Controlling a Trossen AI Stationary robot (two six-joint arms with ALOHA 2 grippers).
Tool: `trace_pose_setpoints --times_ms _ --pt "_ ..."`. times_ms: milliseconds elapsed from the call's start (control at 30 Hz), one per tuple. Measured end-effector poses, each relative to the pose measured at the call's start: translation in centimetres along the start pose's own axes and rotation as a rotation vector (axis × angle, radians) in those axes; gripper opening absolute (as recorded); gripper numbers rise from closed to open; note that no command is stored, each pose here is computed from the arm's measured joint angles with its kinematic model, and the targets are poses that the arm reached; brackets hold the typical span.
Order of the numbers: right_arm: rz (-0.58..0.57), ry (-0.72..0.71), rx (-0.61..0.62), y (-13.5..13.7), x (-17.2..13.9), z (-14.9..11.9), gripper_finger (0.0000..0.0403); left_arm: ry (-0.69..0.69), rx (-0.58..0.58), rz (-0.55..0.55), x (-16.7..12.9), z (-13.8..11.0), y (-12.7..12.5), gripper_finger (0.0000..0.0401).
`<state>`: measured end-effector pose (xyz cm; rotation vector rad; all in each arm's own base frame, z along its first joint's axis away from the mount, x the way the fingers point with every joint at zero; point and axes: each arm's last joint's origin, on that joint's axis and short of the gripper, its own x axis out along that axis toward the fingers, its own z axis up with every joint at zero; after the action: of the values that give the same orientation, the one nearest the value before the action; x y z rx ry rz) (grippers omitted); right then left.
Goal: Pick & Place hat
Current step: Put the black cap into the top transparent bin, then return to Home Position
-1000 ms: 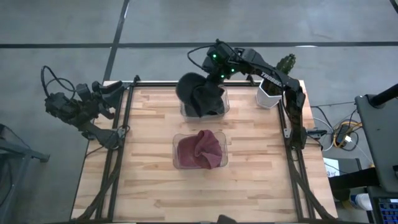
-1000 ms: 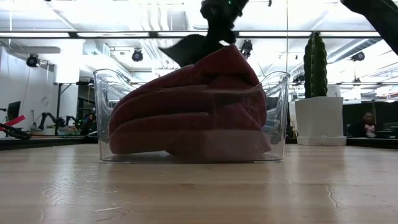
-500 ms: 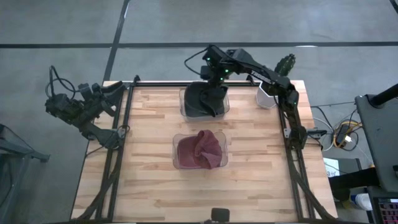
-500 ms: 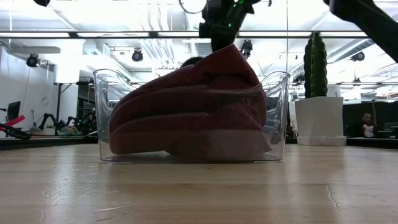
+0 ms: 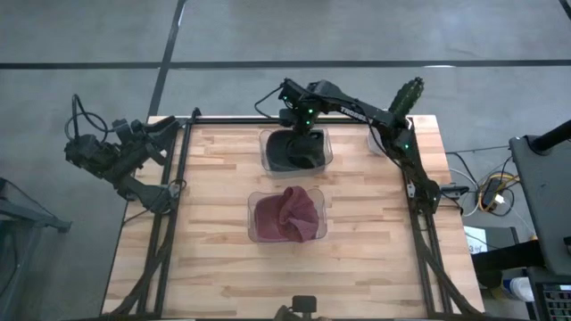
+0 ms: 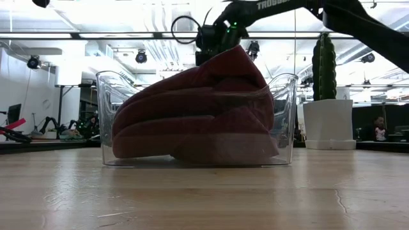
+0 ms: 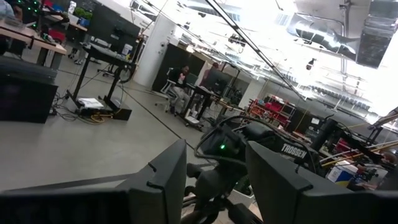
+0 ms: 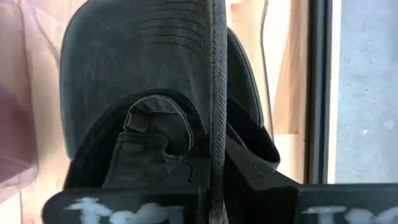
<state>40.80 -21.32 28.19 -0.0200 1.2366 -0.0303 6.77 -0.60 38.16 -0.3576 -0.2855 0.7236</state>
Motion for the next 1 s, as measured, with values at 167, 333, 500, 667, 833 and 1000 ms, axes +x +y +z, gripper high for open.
trace_pose_setpoints --times_ms 167,333,500,667,833,1000 --pt "0.006 0.017 -0.017 0.1 1.1 0.2 0.0017 0.000 0.001 0.001 0.0 0.0 0.0 0.0158" --pt "0.005 0.002 -0.061 0.9 1.1 0.6 0.0071 0.001 0.003 0.003 0.0 0.0 0.0 0.0158" --pt "-0.021 -0.012 -0.010 0.8 1.1 0.9 0.0159 0.002 0.011 0.010 0.0 -0.1 0.0 0.0158" --pt "-0.100 0.004 0.068 0.9 0.4 1.1 0.0235 0.003 0.010 0.010 0.0 -0.1 0.0 0.0158" --pt "-0.138 -0.049 0.168 1.3 -2.2 1.5 0.0277 0.004 0.012 0.010 0.0 -0.1 0.0 0.0158" --pt "-0.039 -0.153 0.323 3.2 -4.4 2.1 0.0264 0.020 0.056 0.011 0.0 -0.5 0.1 0.0155"
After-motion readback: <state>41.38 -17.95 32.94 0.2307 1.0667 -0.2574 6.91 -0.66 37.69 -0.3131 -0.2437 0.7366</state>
